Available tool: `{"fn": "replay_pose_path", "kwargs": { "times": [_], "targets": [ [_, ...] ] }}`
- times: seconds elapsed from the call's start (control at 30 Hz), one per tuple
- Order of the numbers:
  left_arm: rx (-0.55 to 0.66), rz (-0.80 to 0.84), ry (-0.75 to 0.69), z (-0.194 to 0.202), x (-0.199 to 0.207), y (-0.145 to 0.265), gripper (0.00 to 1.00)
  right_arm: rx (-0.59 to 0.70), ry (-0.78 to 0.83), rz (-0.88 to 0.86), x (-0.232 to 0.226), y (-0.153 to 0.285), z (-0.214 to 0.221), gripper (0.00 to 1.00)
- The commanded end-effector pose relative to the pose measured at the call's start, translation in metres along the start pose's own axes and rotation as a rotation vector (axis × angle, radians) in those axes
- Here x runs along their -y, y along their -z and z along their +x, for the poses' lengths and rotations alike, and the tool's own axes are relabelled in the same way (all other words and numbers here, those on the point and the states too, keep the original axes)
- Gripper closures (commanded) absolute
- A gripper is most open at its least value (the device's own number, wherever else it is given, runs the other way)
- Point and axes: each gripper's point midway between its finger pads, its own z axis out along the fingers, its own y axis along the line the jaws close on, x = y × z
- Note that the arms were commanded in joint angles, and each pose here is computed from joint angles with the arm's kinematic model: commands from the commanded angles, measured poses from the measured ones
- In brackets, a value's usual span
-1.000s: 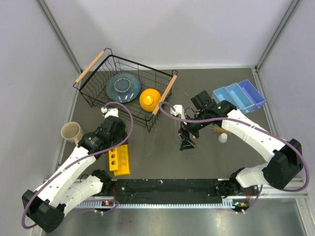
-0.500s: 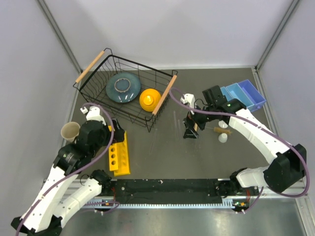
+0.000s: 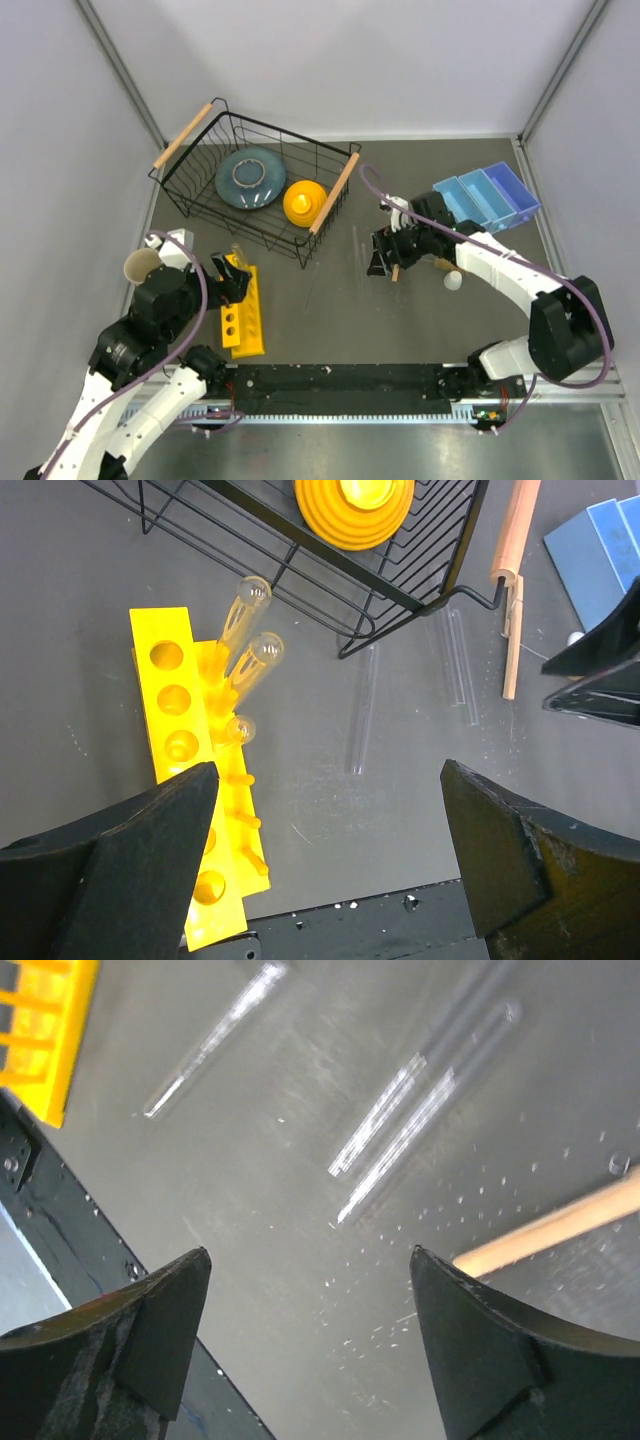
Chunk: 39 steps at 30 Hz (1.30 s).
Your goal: Organize the chemistry lab equipment
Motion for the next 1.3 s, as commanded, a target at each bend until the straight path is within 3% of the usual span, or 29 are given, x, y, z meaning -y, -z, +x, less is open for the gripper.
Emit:
{"fn": "replay_pose_path", "kwargs": {
  "times": [0.0, 0.2, 0.43, 0.97, 1.27],
  "targets": [
    [0.04, 0.048, 0.038, -0.002, 0.005, 0.004, 0.02, 0.093, -0.187, 0.089, 0.017, -0.021, -0.01, 0.27],
    [0.061, 0.038, 0.034, 0.0, -0.002, 0.008, 0.02, 0.006, -0.189, 0.165, 0.025, -0.048, -0.011, 0.52],
    [0.064, 0.025, 0.039, 0.012, -0.012, 0.009, 0.02, -0.132, -0.171, 0.289, 0.042, -0.074, 0.013, 0.58],
    [0.103, 0.05, 0.051, 0.014, -0.015, 0.013, 0.02, -0.206, -0.159, 0.398, 0.064, -0.082, 0.026, 0.64],
    [0.105, 0.053, 0.049, 0.014, -0.014, 0.011, 0.02, -0.216, -0.133, 0.49, 0.081, -0.077, 0.028, 0.78]
  ]
}}
